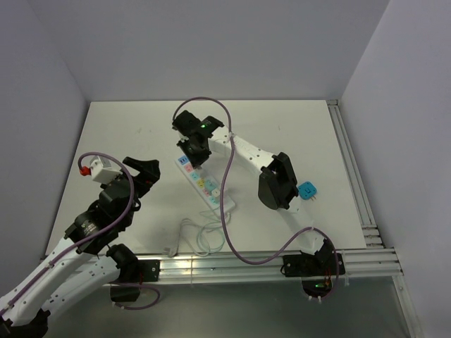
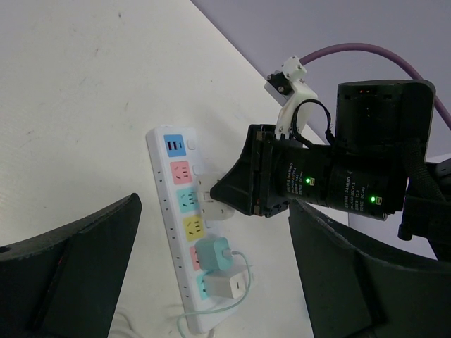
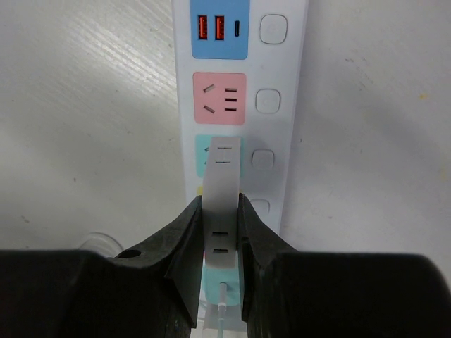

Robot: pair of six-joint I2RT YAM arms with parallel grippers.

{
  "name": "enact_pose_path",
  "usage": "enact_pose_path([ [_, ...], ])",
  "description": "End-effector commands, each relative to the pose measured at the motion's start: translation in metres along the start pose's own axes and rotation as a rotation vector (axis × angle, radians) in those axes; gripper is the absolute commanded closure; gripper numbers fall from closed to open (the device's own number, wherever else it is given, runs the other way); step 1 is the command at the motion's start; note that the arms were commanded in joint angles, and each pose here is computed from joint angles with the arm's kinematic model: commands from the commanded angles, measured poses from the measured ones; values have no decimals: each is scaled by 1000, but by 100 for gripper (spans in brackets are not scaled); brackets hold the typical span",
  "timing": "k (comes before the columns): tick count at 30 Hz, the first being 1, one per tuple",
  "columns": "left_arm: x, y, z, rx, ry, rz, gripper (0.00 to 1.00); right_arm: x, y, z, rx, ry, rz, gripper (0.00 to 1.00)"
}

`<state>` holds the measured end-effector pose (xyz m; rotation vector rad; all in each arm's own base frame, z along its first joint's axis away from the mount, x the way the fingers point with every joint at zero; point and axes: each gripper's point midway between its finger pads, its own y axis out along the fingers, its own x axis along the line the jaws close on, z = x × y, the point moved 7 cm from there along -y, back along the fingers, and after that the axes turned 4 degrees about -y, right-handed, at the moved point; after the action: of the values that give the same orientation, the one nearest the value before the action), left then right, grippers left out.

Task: Insert the plug

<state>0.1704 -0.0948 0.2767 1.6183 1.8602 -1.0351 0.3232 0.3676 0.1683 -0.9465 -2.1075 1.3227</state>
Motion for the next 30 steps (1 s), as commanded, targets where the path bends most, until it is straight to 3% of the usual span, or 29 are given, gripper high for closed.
enact_pose_path([
  [1,-4,-2,-4,-13,-16,23,8,4,2,-3,-17,4,2,100],
  [30,-7,0,-4,-9,-12,33,8,3,14,8,33,16,30,100],
])
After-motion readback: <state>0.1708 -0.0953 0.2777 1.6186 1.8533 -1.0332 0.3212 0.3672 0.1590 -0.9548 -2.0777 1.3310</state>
